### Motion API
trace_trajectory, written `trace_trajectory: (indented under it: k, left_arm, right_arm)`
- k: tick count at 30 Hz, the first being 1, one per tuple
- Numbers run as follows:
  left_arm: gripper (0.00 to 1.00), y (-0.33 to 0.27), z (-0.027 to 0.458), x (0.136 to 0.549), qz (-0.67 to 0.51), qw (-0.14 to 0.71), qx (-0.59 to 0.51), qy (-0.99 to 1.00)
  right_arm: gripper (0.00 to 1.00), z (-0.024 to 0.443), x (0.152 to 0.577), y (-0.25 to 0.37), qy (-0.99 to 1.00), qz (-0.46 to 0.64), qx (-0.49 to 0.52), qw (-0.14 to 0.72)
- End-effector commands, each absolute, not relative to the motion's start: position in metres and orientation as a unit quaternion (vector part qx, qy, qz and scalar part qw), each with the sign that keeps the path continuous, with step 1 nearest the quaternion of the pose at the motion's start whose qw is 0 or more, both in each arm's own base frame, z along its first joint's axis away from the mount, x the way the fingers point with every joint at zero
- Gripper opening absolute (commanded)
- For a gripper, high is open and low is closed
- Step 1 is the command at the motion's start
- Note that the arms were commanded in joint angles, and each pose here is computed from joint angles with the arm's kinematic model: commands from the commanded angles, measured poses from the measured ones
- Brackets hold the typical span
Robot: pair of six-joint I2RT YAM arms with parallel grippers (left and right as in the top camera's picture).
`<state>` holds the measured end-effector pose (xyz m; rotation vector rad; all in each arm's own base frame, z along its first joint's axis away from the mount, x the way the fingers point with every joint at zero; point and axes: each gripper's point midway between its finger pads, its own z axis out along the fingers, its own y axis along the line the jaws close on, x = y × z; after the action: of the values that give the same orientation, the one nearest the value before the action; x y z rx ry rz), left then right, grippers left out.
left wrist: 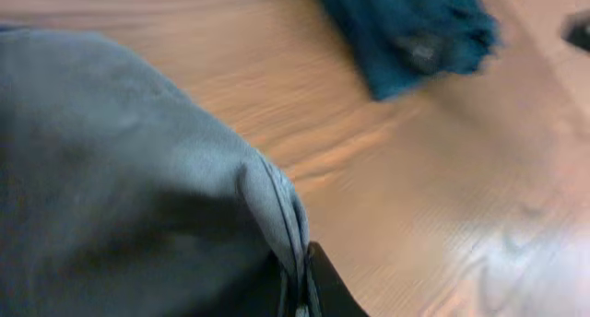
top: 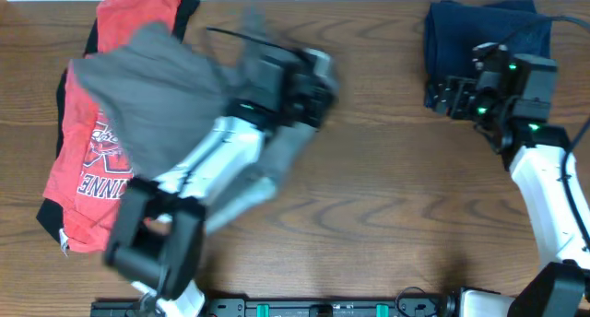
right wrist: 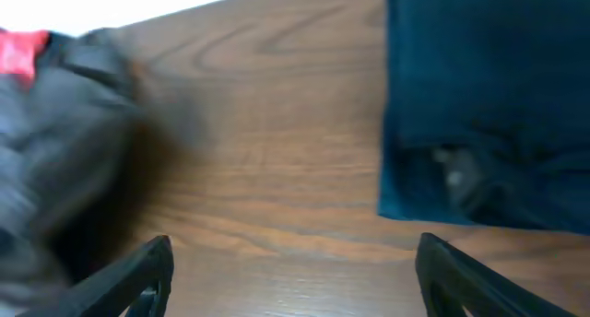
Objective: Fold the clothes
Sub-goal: 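Grasp the grey shorts with the left gripper and drag them rightward to center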
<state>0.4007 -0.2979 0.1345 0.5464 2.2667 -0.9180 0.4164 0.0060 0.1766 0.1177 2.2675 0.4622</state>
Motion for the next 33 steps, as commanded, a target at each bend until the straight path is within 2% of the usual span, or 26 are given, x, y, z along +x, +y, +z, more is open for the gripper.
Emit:
trace_trajectory:
  k: [1, 5, 8, 9, 10, 11, 12, 13, 17, 23, 27, 33]
  left_arm:
    - [0.06, -0.354, 0.122, 0.372, -0.387, 0.29, 0.244, 0.841]
    - [0.09, -0.398, 0.102, 0.346, -0.392, 0.286, 0.282, 0.827]
    - [0.17, -0.414, 0.086, 0.33, -0.376, 0.28, 0.296, 0.832]
    - [0.31, -0.416, 0.084, 0.328, -0.372, 0.28, 0.298, 0.833]
    - [0.4, -0.419, 0.084, 0.325, -0.372, 0.282, 0.304, 0.831]
    - [0.57, -0.421, 0.086, 0.324, -0.374, 0.284, 0.306, 0.828]
    - [0.85, -0.423, 0.089, 0.324, -0.377, 0.289, 0.306, 0.825]
    - [0.99, -0.424, 0.091, 0.325, -0.379, 0.292, 0.307, 0.823]
    - [0.98, -0.424, 0.117, 0.33, -0.388, 0.308, 0.306, 0.813]
    - [0.98, -0.378, 0.207, 0.348, -0.384, 0.353, 0.272, 0.808]
    - [0.98, -0.306, 0.249, 0.361, -0.342, 0.38, 0.211, 0.833]
    - [0.98, -0.174, 0.244, 0.377, -0.21, 0.372, 0.081, 0.901]
  right_arm:
    - [0.83, 0.203, 0.415, -0.018, 0.879, 0.189, 0.069, 0.433]
    - [0.84, 0.212, 0.41, -0.046, 0.87, 0.183, 0.095, 0.449]
    - [0.84, 0.216, 0.406, -0.06, 0.864, 0.186, 0.107, 0.455]
    - [0.84, 0.216, 0.406, -0.063, 0.863, 0.187, 0.11, 0.456]
    - [0.85, 0.216, 0.405, -0.066, 0.863, 0.186, 0.113, 0.456]
    - [0.85, 0.216, 0.405, -0.068, 0.862, 0.185, 0.115, 0.457]
    - [0.85, 0.216, 0.405, -0.07, 0.862, 0.184, 0.117, 0.457]
    - [0.85, 0.216, 0.404, -0.07, 0.862, 0.183, 0.117, 0.458]
    - [0.87, 0.217, 0.405, -0.07, 0.862, 0.183, 0.114, 0.46]
    - [0.89, 0.221, 0.404, -0.05, 0.86, 0.206, 0.057, 0.463]
    - [0.89, 0.215, 0.402, -0.026, 0.867, 0.224, 0.039, 0.443]
    - [0.91, 0.198, 0.383, 0.06, 0.882, 0.25, -0.096, 0.388]
